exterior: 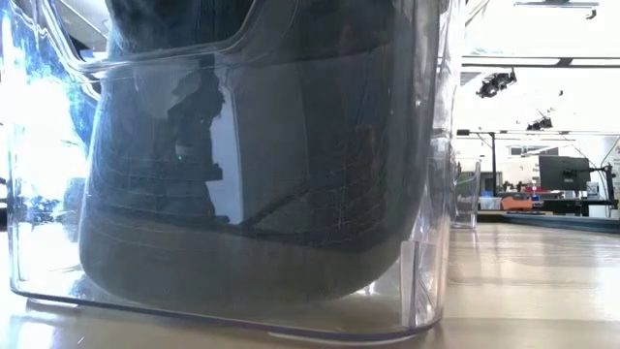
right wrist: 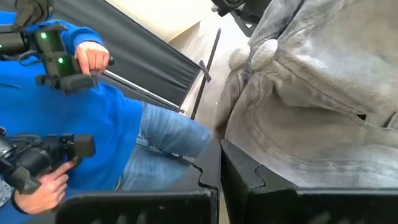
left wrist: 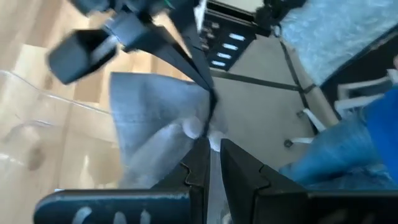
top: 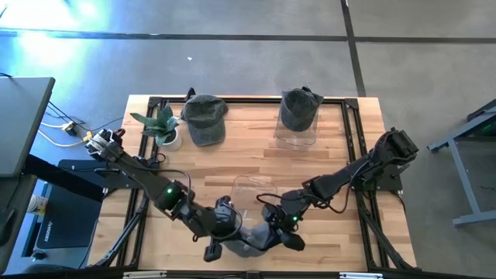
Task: Pick & Place hat
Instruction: Put the gray cap into the bottom transparent bin
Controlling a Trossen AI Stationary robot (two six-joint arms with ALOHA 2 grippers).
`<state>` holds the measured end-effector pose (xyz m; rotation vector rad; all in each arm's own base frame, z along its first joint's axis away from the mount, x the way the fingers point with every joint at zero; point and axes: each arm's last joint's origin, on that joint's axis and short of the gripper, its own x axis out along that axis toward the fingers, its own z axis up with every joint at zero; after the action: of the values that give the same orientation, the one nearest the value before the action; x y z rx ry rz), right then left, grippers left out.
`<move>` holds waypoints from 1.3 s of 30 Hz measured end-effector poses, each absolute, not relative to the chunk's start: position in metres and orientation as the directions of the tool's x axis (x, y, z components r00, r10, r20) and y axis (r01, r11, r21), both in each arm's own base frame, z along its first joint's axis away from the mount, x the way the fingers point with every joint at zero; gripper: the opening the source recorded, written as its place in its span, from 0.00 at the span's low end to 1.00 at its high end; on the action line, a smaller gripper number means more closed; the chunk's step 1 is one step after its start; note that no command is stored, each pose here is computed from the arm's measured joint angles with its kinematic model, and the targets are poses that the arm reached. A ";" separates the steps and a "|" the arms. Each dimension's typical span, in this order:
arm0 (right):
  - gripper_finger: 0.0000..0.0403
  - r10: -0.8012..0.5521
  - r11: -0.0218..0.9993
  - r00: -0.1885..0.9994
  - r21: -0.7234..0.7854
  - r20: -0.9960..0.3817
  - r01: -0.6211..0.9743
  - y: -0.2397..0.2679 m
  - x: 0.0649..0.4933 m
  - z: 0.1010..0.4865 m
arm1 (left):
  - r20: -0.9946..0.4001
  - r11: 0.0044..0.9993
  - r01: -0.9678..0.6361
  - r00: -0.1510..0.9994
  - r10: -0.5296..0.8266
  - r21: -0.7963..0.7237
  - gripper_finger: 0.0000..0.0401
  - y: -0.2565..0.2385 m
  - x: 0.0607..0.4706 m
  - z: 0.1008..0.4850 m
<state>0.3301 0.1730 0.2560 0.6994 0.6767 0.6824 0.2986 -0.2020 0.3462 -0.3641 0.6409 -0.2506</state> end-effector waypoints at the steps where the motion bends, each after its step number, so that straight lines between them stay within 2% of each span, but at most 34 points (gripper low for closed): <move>1: 0.00 0.740 0.579 0.593 0.749 -0.317 -0.322 0.173 0.330 0.256 | -0.533 0.915 0.097 0.787 -0.312 -0.392 0.09 -0.201 0.299 0.346; 4: 0.00 0.731 0.586 0.603 0.745 -0.318 -0.318 0.172 0.331 0.256 | -0.526 0.946 -0.010 0.833 -0.172 -0.324 0.09 -0.197 0.300 0.345; 8: 0.00 0.728 0.589 0.607 0.745 -0.319 -0.315 0.171 0.332 0.256 | -0.608 0.946 -0.092 0.785 -0.122 -0.310 0.09 -0.182 0.314 0.329; 12: 0.00 0.729 0.588 0.606 0.745 -0.319 -0.315 0.171 0.331 0.256 | -0.717 0.930 -0.090 0.664 -0.211 -0.356 0.09 -0.168 0.333 0.301; 14: 0.00 0.732 0.585 0.605 0.745 -0.315 -0.320 0.173 0.331 0.256 | -0.684 0.890 -0.019 0.647 -0.337 -0.456 0.09 -0.169 0.345 0.300; 17: 0.00 0.734 0.583 0.604 0.745 -0.311 -0.324 0.173 0.331 0.257 | -0.698 0.857 0.061 0.552 -0.456 -0.512 0.09 -0.173 0.345 0.291; 19: 0.00 0.735 0.583 0.602 0.745 -0.313 -0.324 0.173 0.330 0.256 | -0.637 0.830 0.150 0.574 -0.515 -0.537 0.09 -0.180 0.346 0.298; 22: 0.00 0.736 0.581 0.603 0.745 -0.309 -0.328 0.173 0.330 0.258 | -0.591 0.829 0.212 0.612 -0.525 -0.517 0.09 -0.181 0.348 0.305; 28: 0.00 0.709 0.609 0.635 0.721 -0.308 -0.330 0.163 0.317 0.280 | -0.614 0.864 0.180 0.636 -0.467 -0.470 0.09 -0.176 0.344 0.309; 39: 0.00 0.505 0.749 0.793 0.630 -0.340 -0.206 0.132 0.269 0.332 | -0.662 0.935 0.089 0.684 -0.308 -0.343 0.09 -0.160 0.349 0.303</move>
<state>0.2691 0.1322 0.3319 0.6086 0.5249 0.4086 0.3490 -0.1599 0.3031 -0.2954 0.7894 -0.2265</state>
